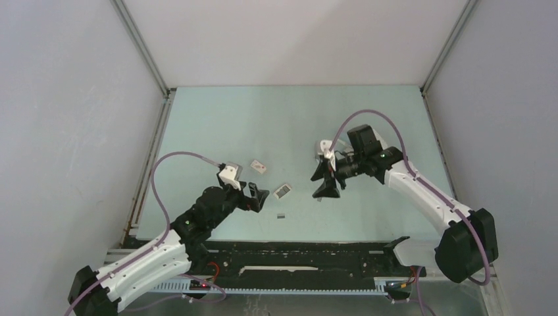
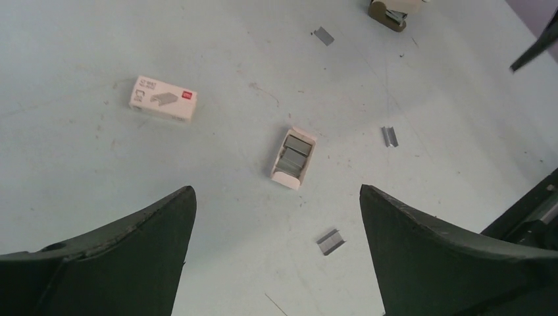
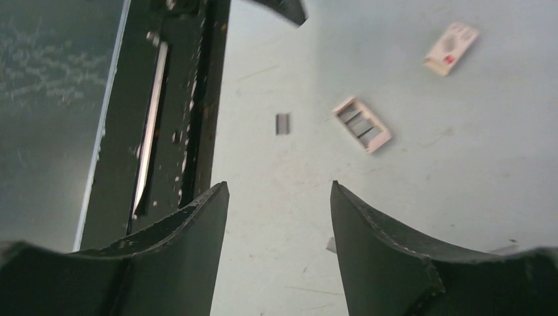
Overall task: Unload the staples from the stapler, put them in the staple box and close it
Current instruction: Pick up the staple from the center of the board, then place the staple in the staple box.
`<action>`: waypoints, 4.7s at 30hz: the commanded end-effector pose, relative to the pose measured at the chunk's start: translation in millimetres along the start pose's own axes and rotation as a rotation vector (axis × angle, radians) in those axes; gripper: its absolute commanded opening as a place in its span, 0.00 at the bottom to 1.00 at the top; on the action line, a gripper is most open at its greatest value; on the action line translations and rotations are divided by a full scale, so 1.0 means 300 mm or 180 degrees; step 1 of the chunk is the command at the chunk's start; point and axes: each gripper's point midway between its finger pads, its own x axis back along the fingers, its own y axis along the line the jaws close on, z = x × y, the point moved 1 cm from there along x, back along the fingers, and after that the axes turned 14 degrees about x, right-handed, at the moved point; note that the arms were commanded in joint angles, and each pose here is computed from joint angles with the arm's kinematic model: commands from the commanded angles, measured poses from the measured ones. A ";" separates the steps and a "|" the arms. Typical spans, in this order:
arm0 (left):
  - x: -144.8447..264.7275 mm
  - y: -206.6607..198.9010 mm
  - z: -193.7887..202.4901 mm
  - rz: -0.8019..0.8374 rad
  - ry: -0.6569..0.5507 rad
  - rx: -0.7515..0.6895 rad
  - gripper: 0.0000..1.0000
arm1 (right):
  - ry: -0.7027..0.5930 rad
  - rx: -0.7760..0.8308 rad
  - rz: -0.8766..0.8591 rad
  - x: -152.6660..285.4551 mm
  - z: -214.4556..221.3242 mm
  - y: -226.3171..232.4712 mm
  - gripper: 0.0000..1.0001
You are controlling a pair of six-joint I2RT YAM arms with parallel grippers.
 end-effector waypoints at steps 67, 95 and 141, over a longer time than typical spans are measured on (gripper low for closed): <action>-0.083 0.166 0.156 -0.0543 -0.0102 0.0809 0.50 | 0.1849 -0.2506 0.1807 -0.081 0.604 -0.560 0.30; -0.075 0.166 0.153 -0.0507 -0.0144 0.0829 0.51 | 0.2142 -0.2553 0.1805 -0.097 0.648 -0.558 0.04; -0.016 0.192 0.109 -0.0486 -0.0547 0.1038 0.51 | 0.1347 -0.1418 0.0620 -0.390 0.163 -0.180 0.00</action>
